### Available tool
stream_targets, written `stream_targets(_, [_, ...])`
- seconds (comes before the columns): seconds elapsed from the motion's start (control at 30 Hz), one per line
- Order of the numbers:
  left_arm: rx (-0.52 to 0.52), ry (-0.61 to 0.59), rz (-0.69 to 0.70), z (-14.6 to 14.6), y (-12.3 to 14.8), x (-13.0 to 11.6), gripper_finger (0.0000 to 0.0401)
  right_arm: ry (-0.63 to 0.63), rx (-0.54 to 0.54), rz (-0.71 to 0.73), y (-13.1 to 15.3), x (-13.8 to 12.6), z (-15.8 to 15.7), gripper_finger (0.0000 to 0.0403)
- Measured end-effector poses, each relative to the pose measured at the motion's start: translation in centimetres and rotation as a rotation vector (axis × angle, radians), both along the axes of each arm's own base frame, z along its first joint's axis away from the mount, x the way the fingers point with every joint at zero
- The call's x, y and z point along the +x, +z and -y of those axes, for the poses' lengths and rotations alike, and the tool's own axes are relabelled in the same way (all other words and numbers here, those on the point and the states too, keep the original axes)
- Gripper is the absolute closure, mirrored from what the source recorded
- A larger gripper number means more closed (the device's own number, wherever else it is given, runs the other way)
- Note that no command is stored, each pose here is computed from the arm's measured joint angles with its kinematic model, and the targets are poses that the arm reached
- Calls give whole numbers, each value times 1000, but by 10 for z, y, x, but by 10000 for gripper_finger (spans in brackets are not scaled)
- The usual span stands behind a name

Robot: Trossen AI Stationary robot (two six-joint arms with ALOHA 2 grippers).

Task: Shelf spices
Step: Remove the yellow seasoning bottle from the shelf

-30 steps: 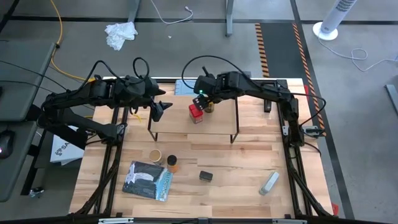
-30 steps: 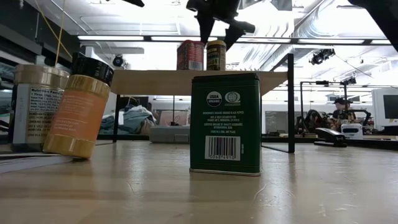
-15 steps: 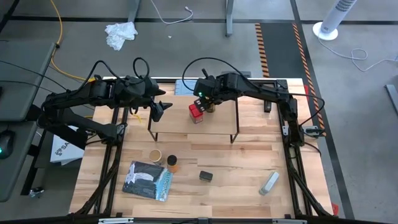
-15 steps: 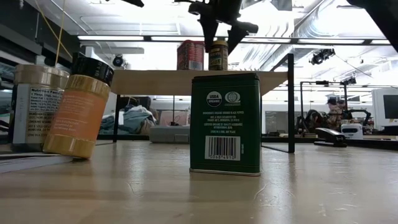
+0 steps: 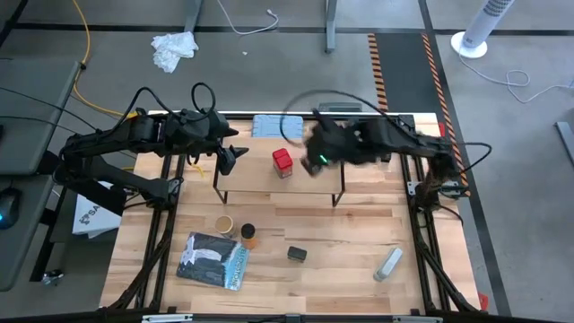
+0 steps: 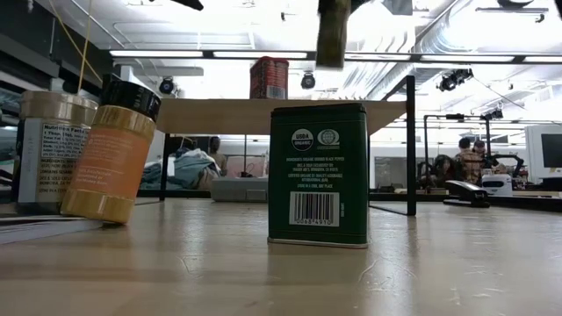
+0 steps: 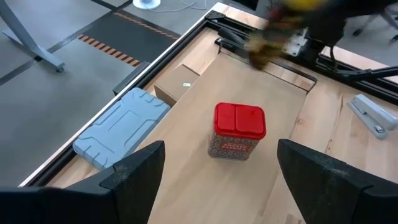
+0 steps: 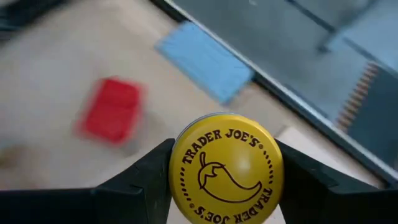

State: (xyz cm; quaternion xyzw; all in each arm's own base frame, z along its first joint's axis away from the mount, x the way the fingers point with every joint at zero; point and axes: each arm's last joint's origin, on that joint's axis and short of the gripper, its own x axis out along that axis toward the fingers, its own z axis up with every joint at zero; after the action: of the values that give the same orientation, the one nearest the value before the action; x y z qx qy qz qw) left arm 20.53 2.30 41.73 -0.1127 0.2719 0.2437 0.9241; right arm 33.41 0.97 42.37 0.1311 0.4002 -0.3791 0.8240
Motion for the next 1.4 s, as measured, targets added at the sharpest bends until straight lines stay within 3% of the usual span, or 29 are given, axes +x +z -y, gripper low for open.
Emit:
stream_targets(0.13, [3,4,0,0,0,0,94,147,44,76,11,-18,-62,193])
stream_targets(0.23, [0,-1,0,0,0,0,94,253,81,80,2,-26,-118,193])
stream_targets(0.4, [-15,8,8,0,0,0,94,267,157,-3,-44,-34,-203,193])
stream_targets(0.5, [-21,13,11,0,0,0,94,211,173,-77,-84,-33,-232,193])
stream_targets(0.73, [-28,4,21,0,1,1,94,-85,156,-283,-170,-44,-225,193])
stream_targets(0.87, [-39,-9,22,1,1,1,94,-117,241,-253,-200,-43,-217,193])
stream_targets(1.0, [-63,-2,31,1,1,1,94,-111,279,-166,-213,-40,-212,193])
stream_targets(1.07, [-64,-4,32,1,0,1,94,-113,234,-138,-214,-41,-209,193])
stream_targets(1.23, [-69,-10,32,1,0,1,94,-117,227,-157,-214,-36,-201,191])
stream_targets(1.3, [-69,-10,32,1,0,1,94,-99,252,-183,-213,-34,-200,155])
stream_targets(1.4, [-68,-9,32,1,0,1,94,-30,290,-237,-206,-31,-202,72])
